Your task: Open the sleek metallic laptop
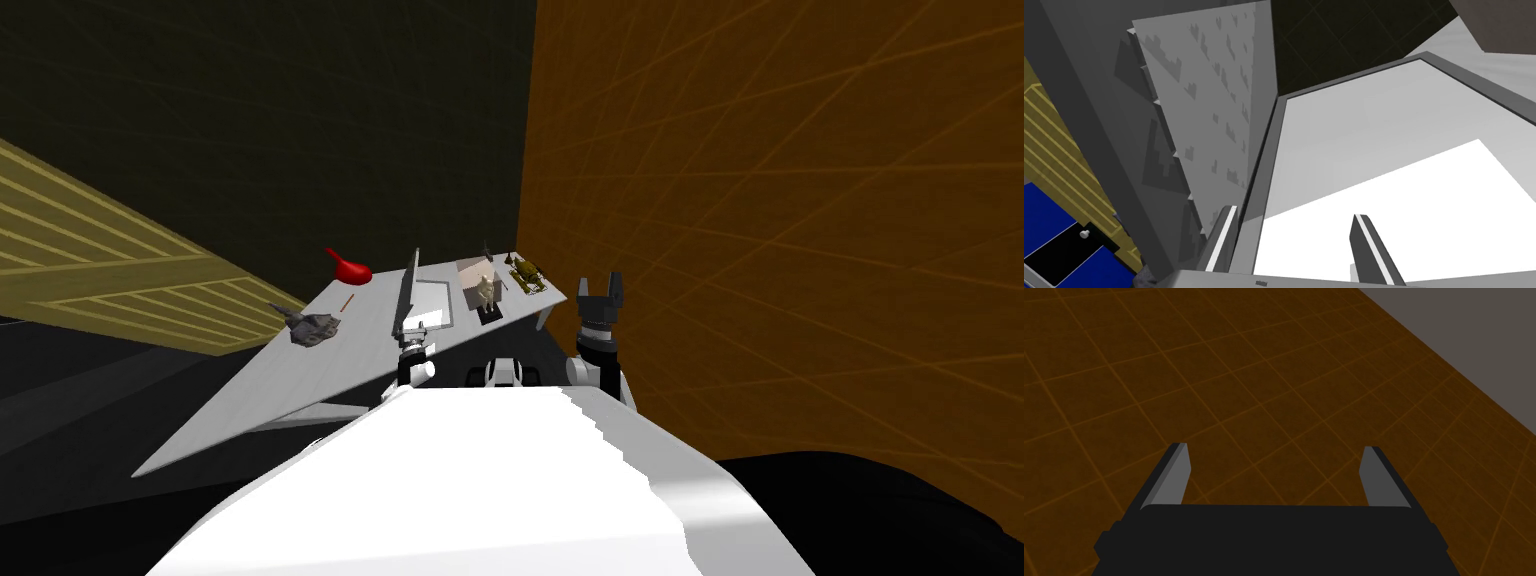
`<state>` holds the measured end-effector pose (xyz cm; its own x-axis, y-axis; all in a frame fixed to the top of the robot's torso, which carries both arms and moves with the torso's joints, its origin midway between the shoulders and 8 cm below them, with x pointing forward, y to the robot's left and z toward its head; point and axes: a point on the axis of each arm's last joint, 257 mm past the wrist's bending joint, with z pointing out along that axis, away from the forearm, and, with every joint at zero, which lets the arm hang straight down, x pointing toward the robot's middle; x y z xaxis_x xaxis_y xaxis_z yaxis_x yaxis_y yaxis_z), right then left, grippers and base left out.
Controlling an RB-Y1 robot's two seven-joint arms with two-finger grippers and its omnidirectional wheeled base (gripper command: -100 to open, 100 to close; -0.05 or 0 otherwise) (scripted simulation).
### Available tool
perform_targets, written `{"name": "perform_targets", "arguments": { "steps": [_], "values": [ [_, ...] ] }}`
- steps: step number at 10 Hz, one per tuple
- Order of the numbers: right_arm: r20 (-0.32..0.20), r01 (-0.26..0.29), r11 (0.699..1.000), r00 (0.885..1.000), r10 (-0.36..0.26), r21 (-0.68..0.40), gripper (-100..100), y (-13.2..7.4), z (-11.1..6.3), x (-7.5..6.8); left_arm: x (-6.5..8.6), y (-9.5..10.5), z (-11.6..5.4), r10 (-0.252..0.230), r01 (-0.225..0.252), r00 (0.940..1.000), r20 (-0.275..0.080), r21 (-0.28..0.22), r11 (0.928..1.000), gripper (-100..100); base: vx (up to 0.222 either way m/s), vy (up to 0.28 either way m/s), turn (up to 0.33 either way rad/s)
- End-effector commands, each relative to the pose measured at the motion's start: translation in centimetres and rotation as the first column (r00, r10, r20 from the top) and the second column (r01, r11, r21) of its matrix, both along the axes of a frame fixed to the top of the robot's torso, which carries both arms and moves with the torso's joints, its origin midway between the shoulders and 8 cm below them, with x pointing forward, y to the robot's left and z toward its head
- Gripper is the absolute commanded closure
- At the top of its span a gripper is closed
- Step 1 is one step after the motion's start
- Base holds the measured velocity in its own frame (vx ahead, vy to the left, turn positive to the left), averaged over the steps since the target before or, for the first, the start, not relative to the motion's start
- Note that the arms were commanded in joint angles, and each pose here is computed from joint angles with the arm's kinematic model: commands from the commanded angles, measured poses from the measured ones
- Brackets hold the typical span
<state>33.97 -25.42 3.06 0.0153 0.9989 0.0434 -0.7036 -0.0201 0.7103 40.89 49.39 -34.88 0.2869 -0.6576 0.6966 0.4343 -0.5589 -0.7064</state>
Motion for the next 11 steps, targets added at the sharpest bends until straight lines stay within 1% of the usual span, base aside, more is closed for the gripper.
{"name": "perform_targets", "arguments": {
  "steps": [1,2,3,4,5,6,7,8,10,11],
  "values": [
    [0.000,0.000,1.000,1.000,0.000,0.000,0,0.0,0.0,0.0,1.3,3.4,0.5,0.008,-0.009,0.9997,-0.025,-0.022,0.9997,-100,-0.019,-0.079,-0.212],
    [0.000,0.000,1.000,1.000,0.000,0.000,0,0.0,0.0,0.0,1.3,3.4,0.4,0.008,-0.008,0.9995,-0.030,-0.025,0.9997,-100,-0.011,-0.049,-0.096],
    [0.000,0.000,1.000,1.000,0.000,0.000,0,0.0,0.0,0.0,1.9,5.0,0.6,0.014,-0.016,0.9988,-0.047,-0.041,0.9991,-100,-0.017,-0.051,-0.125],
    [0.000,0.000,1.000,1.000,0.000,0.000,0,0.0,0.0,0.0,2.3,6.6,1.3,0.023,-0.025,0.9987,-0.046,-0.047,0.9986,-100,-0.024,-0.072,-0.277],
    [0.000,0.000,1.000,1.000,0.000,0.000,0,0.0,0.0,0.0,2.4,6.6,0.8,0.021,-0.025,0.9977,-0.064,-0.059,0.9980,-100,-0.011,-0.041,-0.104],
    [0.000,0.000,1.000,1.000,0.000,0.000,0,0.0,0.0,0.0,2.4,6.6,0.7,0.021,-0.025,0.9976,-0.065,-0.059,0.9980,-100,0.002,-0.006,0.029],
    [0.000,0.000,1.000,1.000,0.000,0.000,0,0.0,0.0,0.0,2.8,8.3,0.9,0.030,-0.037,0.9958,-0.086,-0.079,0.9962,-100,0.003,-0.023,-0.170],
    [0.000,0.000,1.000,1.000,0.000,0.000,0,0.0,0.0,0.0,3.2,10.0,1.7,0.043,-0.051,0.9954,-0.085,-0.087,0.9949,-100,-0.009,-0.056,-0.288],
    [0.000,0.000,1.000,1.000,0.000,0.000,0,0.0,0.0,0.0,3.2,10.0,1.0,0.041,-0.052,0.9932,-0.109,-0.100,0.9936,-100,-0.002,-0.027,-0.041],
    [0.000,0.000,1.000,1.000,0.000,0.000,0,0.0,0.0,0.0,3.5,11.7,1.7,0.055,-0.068,0.9917,-0.117,-0.114,0.9912,-100,0.003,-0.026,-0.231]
  ]
}}
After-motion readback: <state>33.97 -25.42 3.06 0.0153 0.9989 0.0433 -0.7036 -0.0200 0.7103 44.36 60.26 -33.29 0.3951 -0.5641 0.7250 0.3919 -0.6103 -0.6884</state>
